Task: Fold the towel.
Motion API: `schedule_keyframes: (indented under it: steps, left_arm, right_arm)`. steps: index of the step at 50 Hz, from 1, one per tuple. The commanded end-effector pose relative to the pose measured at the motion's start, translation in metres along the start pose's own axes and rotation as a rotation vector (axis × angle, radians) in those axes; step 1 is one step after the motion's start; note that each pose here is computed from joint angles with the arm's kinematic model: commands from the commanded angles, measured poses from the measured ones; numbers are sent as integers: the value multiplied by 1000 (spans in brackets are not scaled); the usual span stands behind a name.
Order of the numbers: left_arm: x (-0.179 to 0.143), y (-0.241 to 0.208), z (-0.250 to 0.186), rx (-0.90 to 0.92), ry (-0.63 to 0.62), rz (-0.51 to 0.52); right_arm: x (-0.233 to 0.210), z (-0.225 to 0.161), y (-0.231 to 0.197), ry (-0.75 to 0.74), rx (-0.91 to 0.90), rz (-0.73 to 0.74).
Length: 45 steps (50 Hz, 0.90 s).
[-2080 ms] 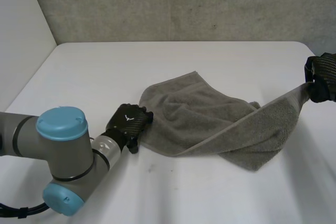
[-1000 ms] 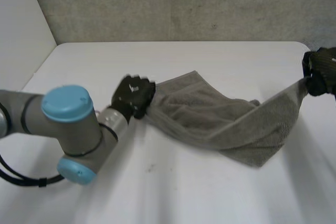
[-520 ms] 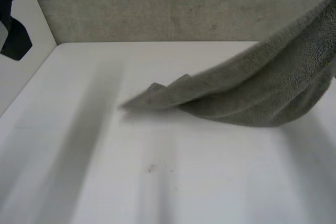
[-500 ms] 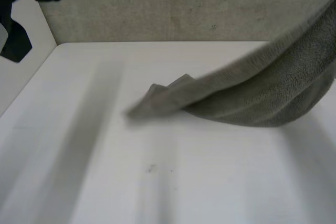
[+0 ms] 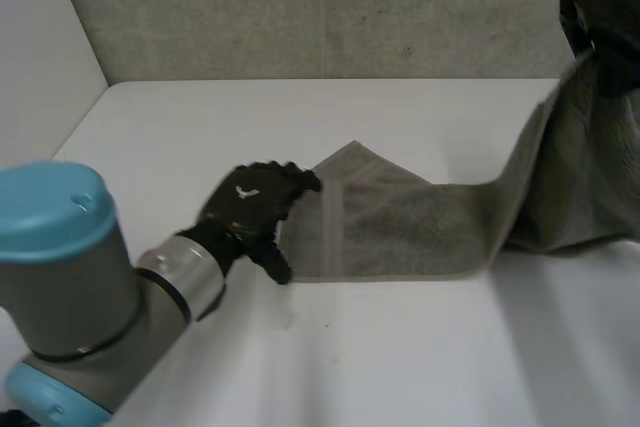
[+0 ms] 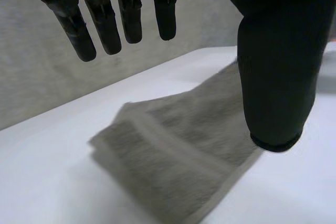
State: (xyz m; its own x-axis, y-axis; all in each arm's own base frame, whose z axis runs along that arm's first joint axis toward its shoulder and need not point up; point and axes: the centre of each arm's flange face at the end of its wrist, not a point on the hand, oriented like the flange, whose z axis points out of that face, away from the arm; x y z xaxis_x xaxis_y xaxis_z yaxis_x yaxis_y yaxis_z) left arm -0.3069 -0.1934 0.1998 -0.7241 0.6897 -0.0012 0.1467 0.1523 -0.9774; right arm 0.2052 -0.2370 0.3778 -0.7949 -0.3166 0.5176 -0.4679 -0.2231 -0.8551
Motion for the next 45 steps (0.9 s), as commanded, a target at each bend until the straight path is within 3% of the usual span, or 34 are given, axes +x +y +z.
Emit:
schedule_keyframes:
  steps: [1, 9, 15, 27, 39, 45]
  left_arm:
    - [30, -2, 4, 79, 40, -133]
    - [31, 12, 7, 62, -89, -290]
    - [31, 26, 8, 31, -120, -308]
    - [30, 38, 17, 38, -142, -418]
    - [22, 47, 35, 108, -209, -419]
    - [-4, 33, 38, 156, -277, -415]
  right_arm:
    - [-5, -27, -73, 32, 214, 0]
    - [6, -58, -138, 117, 397, 40]
    - [5, -75, -157, 120, 455, 67]
    - [-2, -102, -172, 86, 481, 106]
    - [-4, -106, -169, 86, 469, 112]
    - [-6, -100, -163, 88, 442, 102]
